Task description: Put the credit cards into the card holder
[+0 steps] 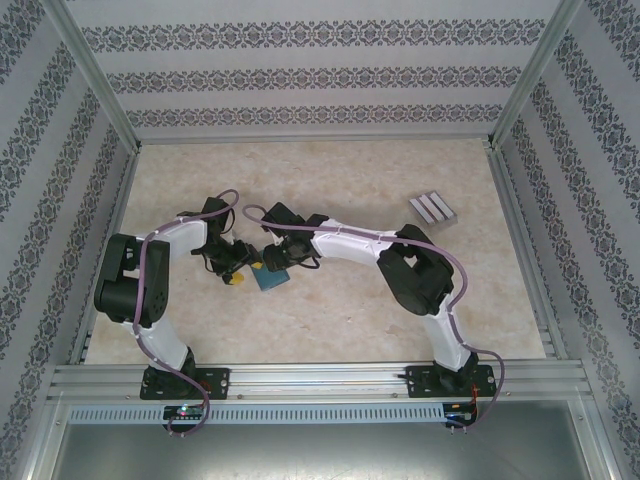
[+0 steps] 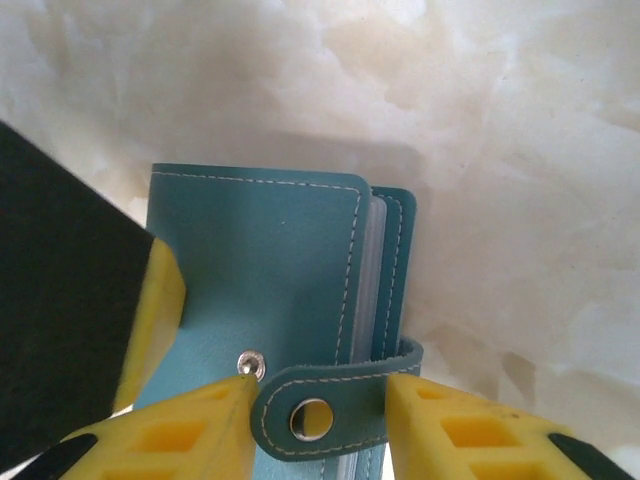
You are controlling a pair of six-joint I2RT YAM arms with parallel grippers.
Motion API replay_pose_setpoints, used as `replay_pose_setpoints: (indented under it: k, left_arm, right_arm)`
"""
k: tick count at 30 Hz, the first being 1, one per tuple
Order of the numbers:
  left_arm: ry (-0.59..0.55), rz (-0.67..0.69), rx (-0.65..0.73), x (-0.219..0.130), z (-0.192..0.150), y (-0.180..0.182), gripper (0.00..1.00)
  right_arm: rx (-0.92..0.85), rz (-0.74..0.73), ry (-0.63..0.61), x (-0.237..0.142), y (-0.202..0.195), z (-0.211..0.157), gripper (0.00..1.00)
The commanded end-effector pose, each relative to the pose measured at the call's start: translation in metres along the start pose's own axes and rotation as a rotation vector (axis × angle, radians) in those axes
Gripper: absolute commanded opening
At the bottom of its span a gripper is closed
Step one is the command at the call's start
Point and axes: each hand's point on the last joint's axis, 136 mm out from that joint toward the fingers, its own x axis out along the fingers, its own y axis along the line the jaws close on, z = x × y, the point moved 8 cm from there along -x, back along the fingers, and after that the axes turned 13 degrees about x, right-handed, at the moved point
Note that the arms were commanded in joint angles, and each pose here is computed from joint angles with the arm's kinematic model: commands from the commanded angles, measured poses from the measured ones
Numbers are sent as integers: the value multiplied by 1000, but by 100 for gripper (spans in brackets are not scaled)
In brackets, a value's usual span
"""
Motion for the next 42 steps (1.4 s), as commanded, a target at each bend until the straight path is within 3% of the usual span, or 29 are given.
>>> replay_pose_setpoints:
  k: [1,9,18,21,32,36,42]
  left_arm:
    - [12,84,-23,30,4,21,58]
    - [12,85,-27,29,4,21,56]
    - [18,80,-25,29,4,20,53]
    - [20,73,-25,29,5,19,50]
    - [20,67,-24,26,7,16,40]
    - [21,71,-22,26,6,16,39]
    - [22,75,-25,26,6,17,38]
  right_arm:
    - [14,-4,-9,-1,2,7,35]
    - [11,-4,-31,-14,0,10,13]
    - [16,104,2,-19,2,11,0]
    - [4,160,16,-21,7,10,1]
    - [10,206,55,-12,9,8,24]
    - [17,210,52,-14,7,10,23]
    - [26,208,64,-12,2,9,7]
